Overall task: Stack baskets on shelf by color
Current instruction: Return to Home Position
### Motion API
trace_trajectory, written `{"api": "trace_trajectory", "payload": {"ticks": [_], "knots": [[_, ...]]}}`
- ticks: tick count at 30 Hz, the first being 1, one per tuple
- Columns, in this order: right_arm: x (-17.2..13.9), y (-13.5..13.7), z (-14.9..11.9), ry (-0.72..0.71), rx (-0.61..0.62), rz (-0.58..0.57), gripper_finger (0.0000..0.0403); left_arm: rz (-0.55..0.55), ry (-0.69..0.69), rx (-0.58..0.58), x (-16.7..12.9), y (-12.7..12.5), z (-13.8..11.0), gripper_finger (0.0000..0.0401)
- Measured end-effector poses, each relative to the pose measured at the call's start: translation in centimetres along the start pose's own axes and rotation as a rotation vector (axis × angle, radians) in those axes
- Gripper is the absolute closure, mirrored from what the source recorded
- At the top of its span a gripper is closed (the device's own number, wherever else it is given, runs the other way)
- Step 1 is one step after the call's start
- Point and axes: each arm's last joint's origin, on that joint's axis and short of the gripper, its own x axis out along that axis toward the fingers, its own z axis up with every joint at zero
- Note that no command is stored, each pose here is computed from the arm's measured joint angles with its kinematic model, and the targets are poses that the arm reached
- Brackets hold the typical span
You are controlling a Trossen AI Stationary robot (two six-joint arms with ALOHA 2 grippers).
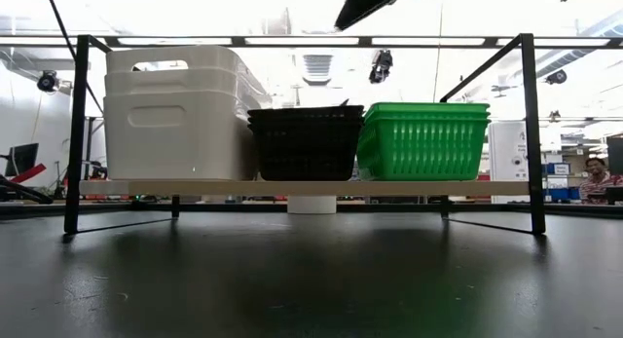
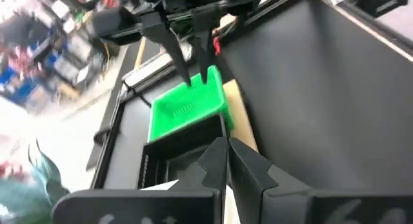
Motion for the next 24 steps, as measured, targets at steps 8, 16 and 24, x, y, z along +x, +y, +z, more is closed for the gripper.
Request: {"api": "trace_trajectory", "payload": {"ticks": [8,16,24], "knots": [[-3.5,2.4,-7.1,-0.321,-0.115,0.094,0.0378,-0.034,-0.328,0.014,-2.4,1.3,-3.1,0.04],[-6.1,1.7,-14.3,-0.851,-0.146,0.07,0.0394,0.028,-0.493,-0.08,-4.0,2.1,-8.8,0.04],[-7.0,-0.4,-19.9,-0.939,-0.066,0.067,0.0394,0.081,-0.62,-0.207,-4.7,2.2,-12.3,0.04]]}}
